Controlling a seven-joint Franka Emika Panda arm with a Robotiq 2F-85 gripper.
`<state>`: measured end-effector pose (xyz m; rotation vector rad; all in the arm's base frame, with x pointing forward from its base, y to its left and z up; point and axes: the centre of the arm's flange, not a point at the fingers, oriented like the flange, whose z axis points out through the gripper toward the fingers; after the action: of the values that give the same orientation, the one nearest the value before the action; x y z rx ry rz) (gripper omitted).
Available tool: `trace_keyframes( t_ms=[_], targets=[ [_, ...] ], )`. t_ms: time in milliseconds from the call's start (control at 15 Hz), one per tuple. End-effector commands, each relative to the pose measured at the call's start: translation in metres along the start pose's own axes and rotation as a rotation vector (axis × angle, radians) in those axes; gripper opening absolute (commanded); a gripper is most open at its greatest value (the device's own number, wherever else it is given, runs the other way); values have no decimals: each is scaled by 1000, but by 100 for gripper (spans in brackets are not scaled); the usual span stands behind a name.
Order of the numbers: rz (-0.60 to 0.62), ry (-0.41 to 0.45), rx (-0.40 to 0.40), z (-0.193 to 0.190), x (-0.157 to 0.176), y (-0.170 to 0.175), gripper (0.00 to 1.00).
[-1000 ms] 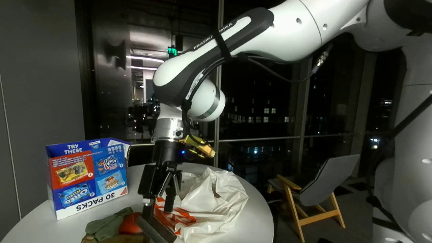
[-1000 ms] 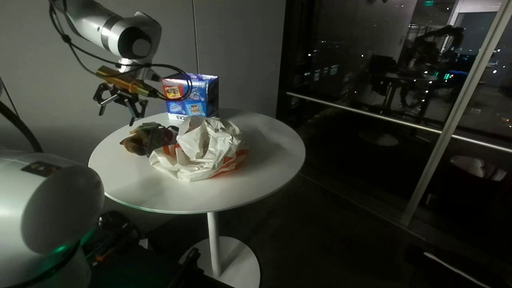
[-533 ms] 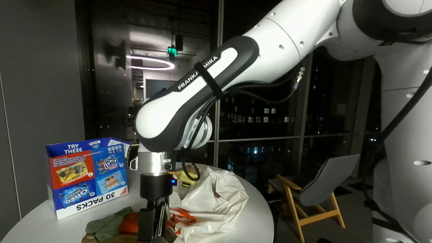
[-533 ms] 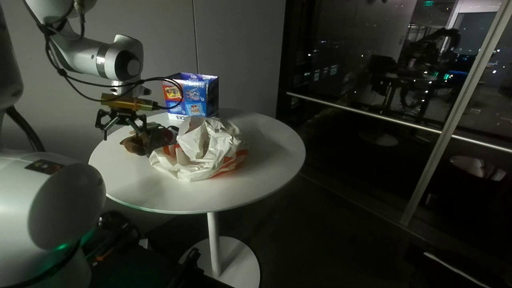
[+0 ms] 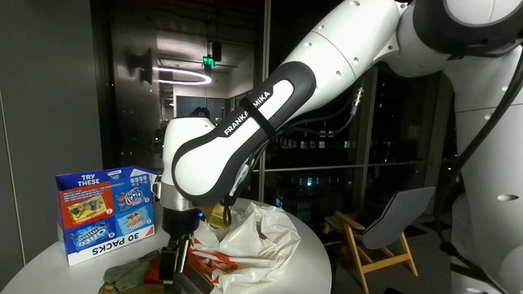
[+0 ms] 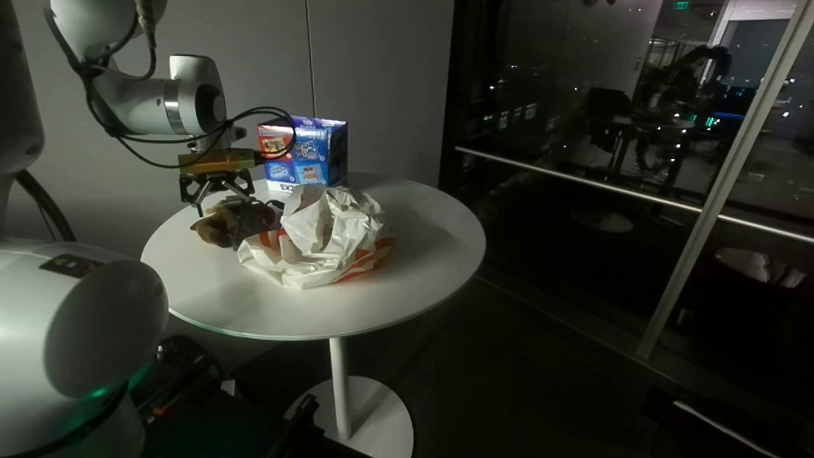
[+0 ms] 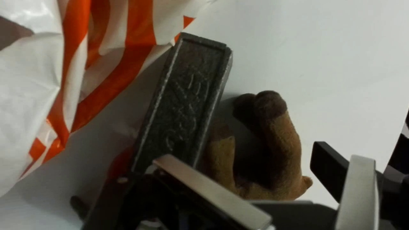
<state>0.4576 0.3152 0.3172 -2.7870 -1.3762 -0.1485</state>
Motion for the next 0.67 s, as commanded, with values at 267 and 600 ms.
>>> trace_keyframes(
  t_ms=[267,600],
  targets=[
    [58,-37,-109,17,0,10,100],
    [69,-42,-145,35,8,22,100]
  ],
)
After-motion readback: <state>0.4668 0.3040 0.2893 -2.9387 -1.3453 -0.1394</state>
